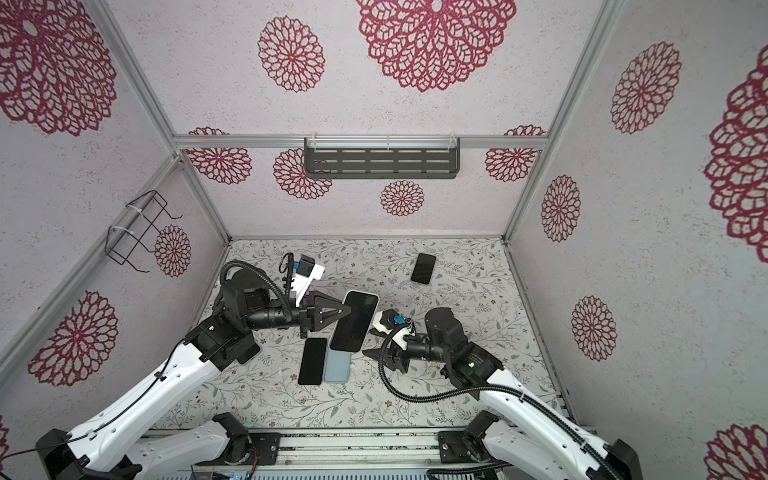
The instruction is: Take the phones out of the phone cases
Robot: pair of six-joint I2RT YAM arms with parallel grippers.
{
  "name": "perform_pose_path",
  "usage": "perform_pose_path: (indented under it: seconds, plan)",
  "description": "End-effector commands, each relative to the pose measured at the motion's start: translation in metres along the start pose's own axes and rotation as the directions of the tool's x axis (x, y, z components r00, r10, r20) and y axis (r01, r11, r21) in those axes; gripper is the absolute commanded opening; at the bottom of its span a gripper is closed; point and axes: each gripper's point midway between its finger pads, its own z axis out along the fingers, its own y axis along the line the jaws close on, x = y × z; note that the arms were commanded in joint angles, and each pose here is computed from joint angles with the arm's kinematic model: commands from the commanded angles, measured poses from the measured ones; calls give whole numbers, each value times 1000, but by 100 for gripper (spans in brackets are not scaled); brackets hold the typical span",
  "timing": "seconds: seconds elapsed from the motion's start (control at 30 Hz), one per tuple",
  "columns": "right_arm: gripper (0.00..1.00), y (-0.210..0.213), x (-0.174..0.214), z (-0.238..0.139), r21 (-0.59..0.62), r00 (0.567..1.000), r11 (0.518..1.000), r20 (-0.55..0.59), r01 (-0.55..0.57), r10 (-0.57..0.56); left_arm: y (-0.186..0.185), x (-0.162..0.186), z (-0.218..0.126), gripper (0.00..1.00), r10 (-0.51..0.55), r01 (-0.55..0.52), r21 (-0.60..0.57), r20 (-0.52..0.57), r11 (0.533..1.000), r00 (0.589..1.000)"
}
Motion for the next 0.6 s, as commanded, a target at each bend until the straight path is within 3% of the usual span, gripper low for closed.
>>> perform_pose_path:
  seconds: [0.0, 0.57]
  plan:
    - [53, 16, -20, -4, -79, 997, 995, 54, 59, -54, -14, -23, -5, 0, 78, -82, 46, 80, 996, 994]
    - [35, 15, -27, 1, -106, 997, 993, 58, 48, -42, -6, -19, 0, 0, 68, -73, 43, 97, 996, 993]
